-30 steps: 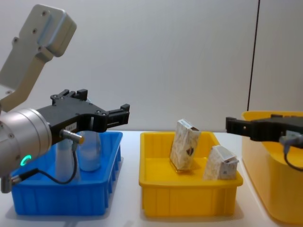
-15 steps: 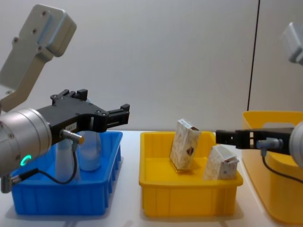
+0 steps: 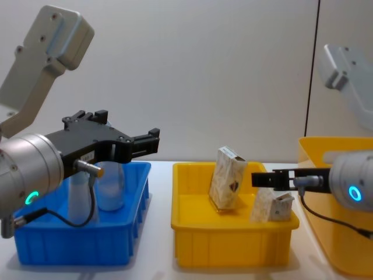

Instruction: Bimanual collaborative sorting of washing and personal care products

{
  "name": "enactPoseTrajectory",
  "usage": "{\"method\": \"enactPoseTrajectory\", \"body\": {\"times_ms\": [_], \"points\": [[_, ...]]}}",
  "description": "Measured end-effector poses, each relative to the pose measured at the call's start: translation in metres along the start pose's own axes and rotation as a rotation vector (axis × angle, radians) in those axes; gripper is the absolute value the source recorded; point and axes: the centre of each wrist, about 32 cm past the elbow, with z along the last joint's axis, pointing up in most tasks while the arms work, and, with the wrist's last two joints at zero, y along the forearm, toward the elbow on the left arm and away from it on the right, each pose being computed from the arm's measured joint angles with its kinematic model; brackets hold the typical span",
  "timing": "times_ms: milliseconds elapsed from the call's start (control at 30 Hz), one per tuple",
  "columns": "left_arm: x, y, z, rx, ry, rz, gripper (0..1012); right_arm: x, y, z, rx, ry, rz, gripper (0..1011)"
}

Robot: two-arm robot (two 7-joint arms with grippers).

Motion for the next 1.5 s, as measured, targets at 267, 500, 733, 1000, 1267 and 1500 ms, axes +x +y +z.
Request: {"method": "enactPoseTrajectory", "body": {"times_ms": [267,500,733,1000,1267,1500], "points": [[0.0,0.0,0.0,0.0,0.0,0.0,1001,-0.003,0.011,0.003,-0.034,0.005,-0.007,1003],[0.0,0.0,0.0,0.0,0.0,0.0,1001,-0.006,0.023,0.003,-0.062,0.014,-0.012,1004],[0.0,0.0,0.0,0.0,0.0,0.0,1001,-0.008,0.032,0.004,-0.082,0.017,-0.013,1004],[0.0,0.0,0.0,0.0,0.0,0.0,1001,-0.01,0.042,0.004,-0.102,0.02,-0.007,1004],[0.0,0.0,0.0,0.0,0.0,0.0,1001,-0.012,0.052,0.004,-0.121,0.024,0.001,1004],[0.0,0.0,0.0,0.0,0.0,0.0,1001,-0.013,0.059,0.004,-0.131,0.024,0.002,1003]]}}
